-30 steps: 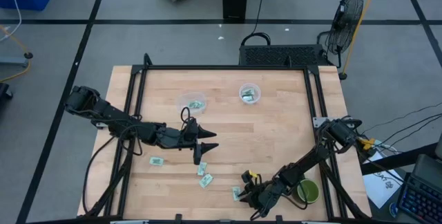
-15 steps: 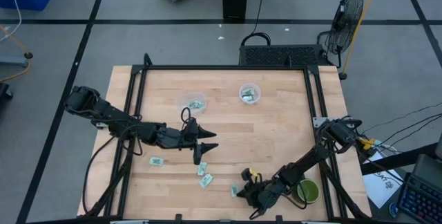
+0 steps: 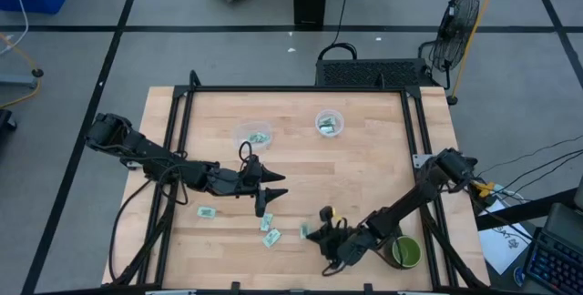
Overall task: Pick and place Stevia / Truvia into bins
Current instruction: Put the stevia packet into the right transparent container
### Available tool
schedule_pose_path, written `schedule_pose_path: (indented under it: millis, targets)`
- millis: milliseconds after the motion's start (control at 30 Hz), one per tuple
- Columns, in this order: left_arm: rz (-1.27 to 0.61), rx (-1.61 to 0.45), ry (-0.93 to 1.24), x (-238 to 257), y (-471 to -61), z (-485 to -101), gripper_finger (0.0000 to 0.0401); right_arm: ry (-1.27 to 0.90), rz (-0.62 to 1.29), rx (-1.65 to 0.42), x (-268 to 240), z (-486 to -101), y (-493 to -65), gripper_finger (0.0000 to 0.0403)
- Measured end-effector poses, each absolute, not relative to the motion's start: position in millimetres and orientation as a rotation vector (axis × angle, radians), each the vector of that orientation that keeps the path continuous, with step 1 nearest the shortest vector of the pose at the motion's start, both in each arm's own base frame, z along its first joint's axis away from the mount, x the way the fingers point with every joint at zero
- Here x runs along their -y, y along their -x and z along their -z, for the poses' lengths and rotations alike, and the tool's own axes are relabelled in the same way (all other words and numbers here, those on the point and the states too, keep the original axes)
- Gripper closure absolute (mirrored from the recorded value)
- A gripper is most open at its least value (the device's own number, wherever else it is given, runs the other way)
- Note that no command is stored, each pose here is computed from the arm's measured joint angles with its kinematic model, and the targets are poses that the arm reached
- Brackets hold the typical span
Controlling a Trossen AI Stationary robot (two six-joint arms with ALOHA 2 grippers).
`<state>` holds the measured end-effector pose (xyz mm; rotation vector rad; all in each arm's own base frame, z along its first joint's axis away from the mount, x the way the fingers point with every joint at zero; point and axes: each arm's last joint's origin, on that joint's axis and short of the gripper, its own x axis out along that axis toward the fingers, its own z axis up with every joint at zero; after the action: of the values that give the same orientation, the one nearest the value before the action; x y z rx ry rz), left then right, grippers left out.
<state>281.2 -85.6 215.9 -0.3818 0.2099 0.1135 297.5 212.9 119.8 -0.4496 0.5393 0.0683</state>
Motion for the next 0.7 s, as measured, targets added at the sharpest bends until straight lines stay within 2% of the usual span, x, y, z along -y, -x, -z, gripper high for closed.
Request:
schedule_pose_path:
  millis: [467,700]
  targets:
    - [-0.114,-0.226,0.354,85.5,-280.8,-214.4,0.0176,0.476,0.3,-0.728,-128.9,-144.7,-312.1,0.0402]
    - [-0.116,-0.232,0.352,85.4,-280.6,-213.7,0.0176,0.385,0.487,-0.752,-69.0,-162.2,-309.7,0.0402]
